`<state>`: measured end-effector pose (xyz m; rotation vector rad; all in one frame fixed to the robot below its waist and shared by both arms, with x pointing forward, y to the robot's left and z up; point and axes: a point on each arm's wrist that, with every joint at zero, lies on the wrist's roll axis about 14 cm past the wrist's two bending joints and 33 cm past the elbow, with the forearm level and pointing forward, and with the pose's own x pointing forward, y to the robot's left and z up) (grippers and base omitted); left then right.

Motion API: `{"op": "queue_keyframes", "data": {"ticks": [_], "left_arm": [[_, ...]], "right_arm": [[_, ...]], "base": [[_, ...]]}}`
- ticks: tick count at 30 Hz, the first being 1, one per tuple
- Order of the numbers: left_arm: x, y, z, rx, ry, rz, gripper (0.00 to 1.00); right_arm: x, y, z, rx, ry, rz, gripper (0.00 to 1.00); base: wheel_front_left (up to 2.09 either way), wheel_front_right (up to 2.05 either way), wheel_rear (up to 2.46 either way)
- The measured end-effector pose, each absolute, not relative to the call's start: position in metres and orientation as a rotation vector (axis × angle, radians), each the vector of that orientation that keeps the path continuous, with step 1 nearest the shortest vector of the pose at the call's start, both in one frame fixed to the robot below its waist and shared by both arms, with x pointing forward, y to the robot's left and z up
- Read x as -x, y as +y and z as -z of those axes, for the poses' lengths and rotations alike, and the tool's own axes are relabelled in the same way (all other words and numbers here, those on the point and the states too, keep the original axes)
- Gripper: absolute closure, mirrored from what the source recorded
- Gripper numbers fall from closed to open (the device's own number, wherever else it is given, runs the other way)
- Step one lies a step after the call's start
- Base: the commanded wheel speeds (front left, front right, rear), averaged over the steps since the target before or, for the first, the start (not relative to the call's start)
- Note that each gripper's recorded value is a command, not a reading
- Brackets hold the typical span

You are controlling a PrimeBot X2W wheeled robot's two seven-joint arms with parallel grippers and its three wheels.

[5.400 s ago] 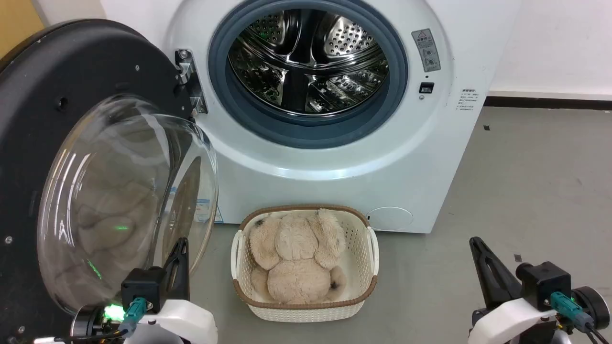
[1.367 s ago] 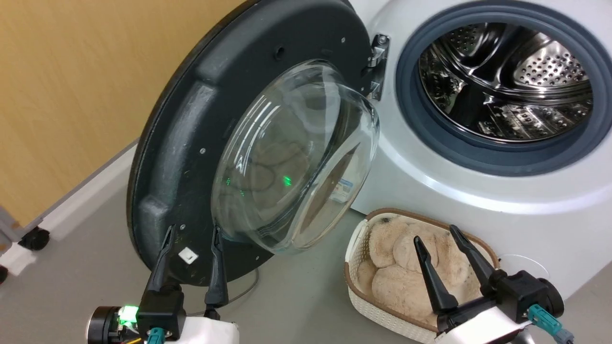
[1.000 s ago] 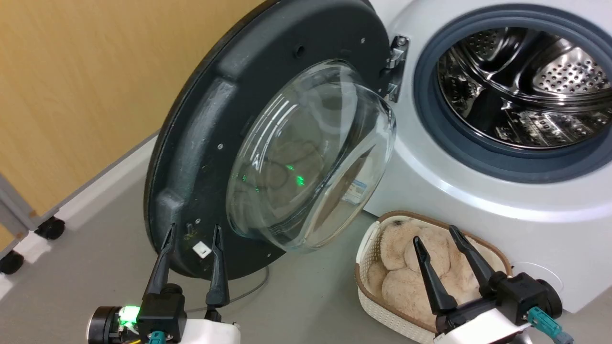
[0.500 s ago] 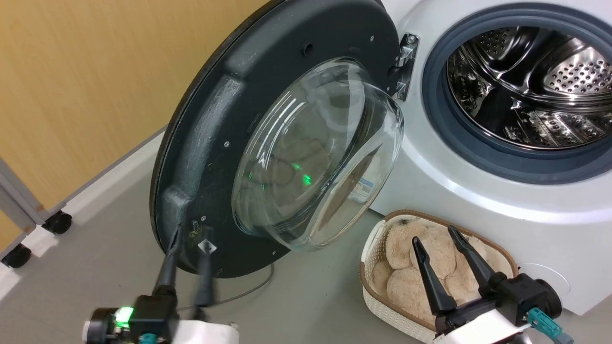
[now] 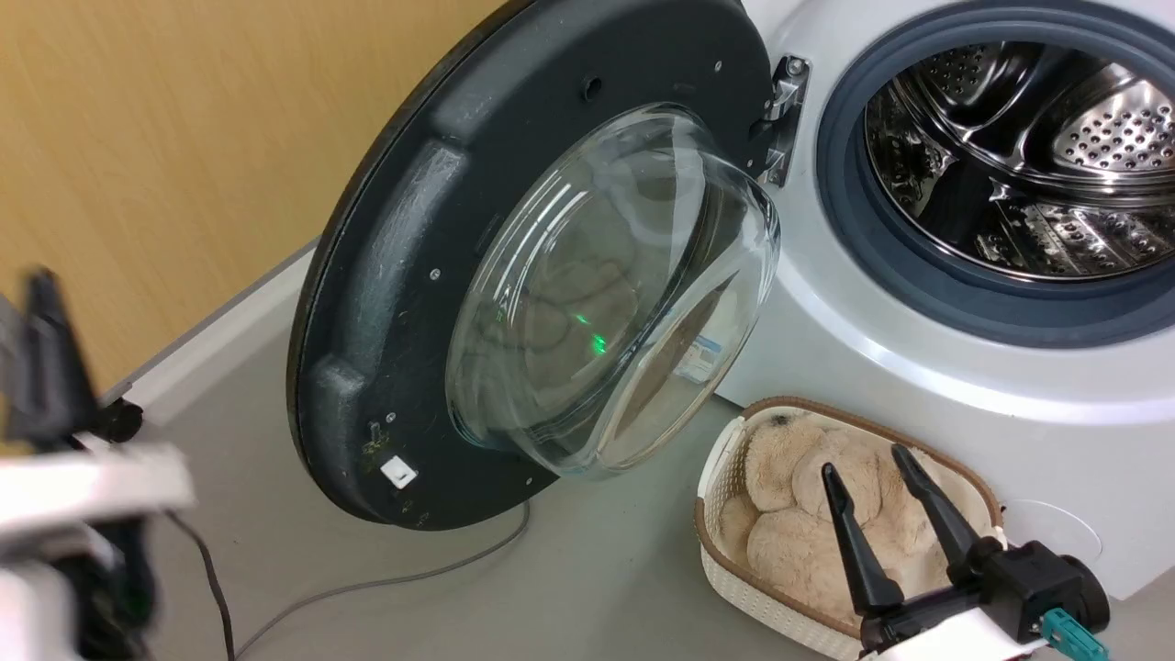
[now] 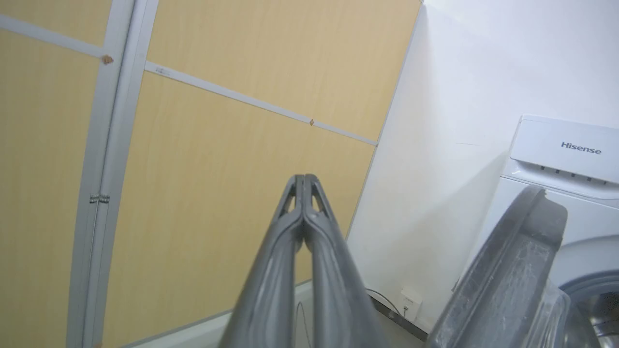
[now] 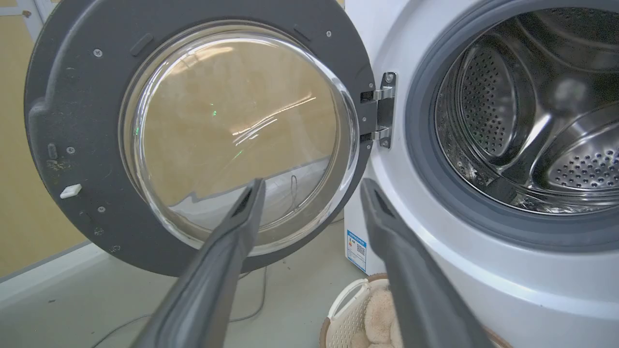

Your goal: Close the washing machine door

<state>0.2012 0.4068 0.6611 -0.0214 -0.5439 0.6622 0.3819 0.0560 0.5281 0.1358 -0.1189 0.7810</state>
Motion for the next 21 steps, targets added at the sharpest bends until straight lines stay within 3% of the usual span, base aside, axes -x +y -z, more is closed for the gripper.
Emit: {"op": "queue_keyframes", "data": {"ticks": [6, 10, 15, 21], "left_arm": [[-0.208, 0.464, -0.663, 0.249, -0.525, -0.715, 1.00], [-0.227, 0.480, -0.635, 0.536, -0.477, -0.724, 1.00], [-0.260, 0.473, -0.595, 0.836, -0.316, -0.646, 1.00], [-0.296, 0.426, -0.555, 1.137, -0.087, -0.453, 1.00]], "right_arm": [[-0.385, 0.049, -0.524, -0.137, -0.113, -0.760, 0.00], [-0.388, 0.042, -0.518, -0.136, -0.100, -0.744, 0.00], [-0.392, 0.035, -0.512, -0.132, -0.085, -0.729, 0.00], [-0.397, 0.029, -0.507, -0.127, -0.078, -0.715, 0.00]], "base": [[0.00, 0.00, 0.00], [0.00, 0.00, 0.00], [0.00, 0.00, 0.00], [0.00, 0.00, 0.00]]}}
